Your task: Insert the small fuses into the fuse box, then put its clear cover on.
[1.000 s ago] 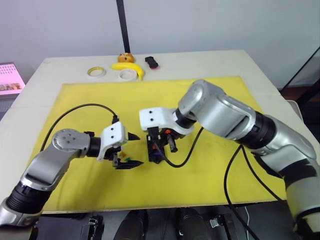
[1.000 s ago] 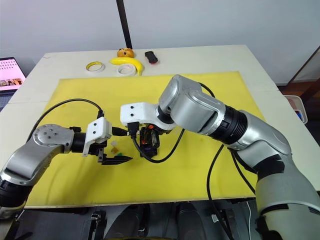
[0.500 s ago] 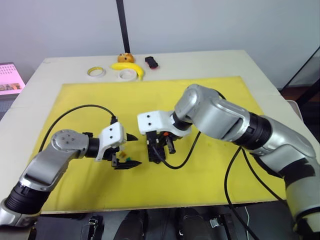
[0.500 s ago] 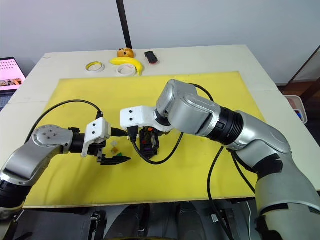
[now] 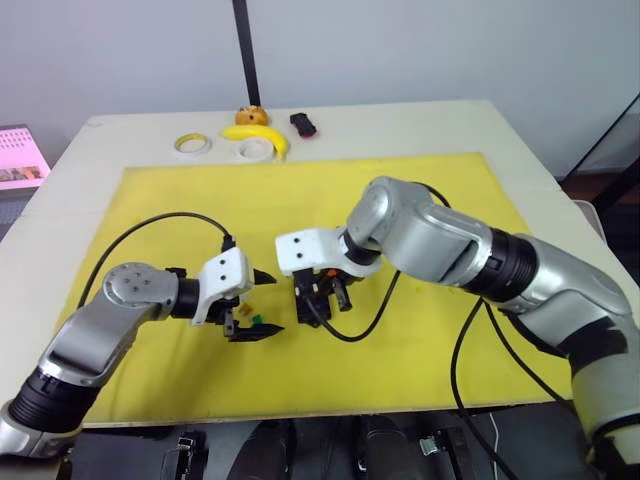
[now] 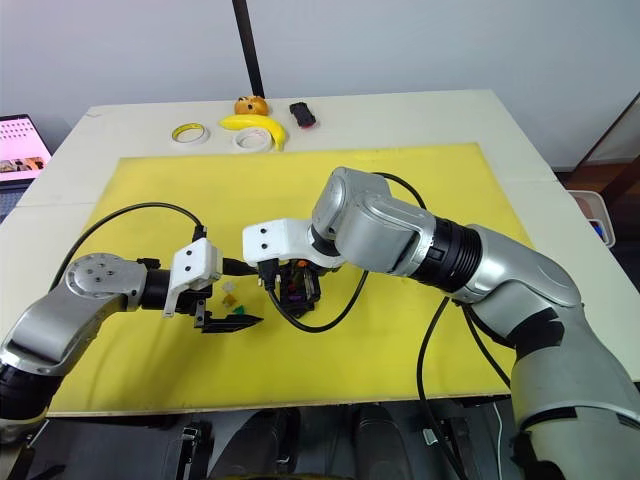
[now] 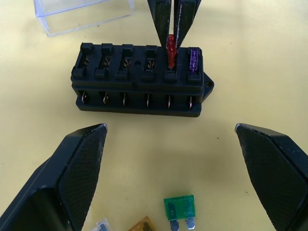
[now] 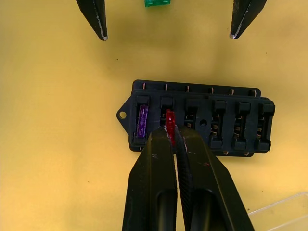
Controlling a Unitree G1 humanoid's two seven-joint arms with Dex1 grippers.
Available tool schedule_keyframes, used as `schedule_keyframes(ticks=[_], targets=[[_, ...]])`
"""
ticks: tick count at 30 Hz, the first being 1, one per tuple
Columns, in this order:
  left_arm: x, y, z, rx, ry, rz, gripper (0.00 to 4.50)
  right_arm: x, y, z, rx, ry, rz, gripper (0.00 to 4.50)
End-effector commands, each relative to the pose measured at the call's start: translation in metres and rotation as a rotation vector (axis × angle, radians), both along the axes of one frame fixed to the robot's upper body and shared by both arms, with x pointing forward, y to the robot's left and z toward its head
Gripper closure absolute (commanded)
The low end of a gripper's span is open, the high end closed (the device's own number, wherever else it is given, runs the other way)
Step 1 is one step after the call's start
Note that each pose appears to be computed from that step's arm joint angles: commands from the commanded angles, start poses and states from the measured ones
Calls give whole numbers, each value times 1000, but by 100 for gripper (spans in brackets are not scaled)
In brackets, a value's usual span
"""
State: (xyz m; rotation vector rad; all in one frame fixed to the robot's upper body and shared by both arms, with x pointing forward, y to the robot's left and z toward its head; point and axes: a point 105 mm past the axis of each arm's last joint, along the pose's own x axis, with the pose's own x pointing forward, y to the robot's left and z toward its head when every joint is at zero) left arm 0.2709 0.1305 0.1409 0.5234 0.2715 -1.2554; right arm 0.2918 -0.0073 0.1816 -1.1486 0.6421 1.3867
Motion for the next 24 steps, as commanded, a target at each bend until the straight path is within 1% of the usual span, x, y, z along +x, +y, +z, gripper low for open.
schedule_keyframes(ticks=[1,18,24], targets=[[-1,-2,11,-13,-50,-13,0,2,-1,5,4,-37,4,449],[1,-1,13,-13,-58,-7,0,7,-5,-5,-26,-39,-5,449],[1,-2,13,-16,-59,-6,0,3,-2,-2,-19,-21,2,449]])
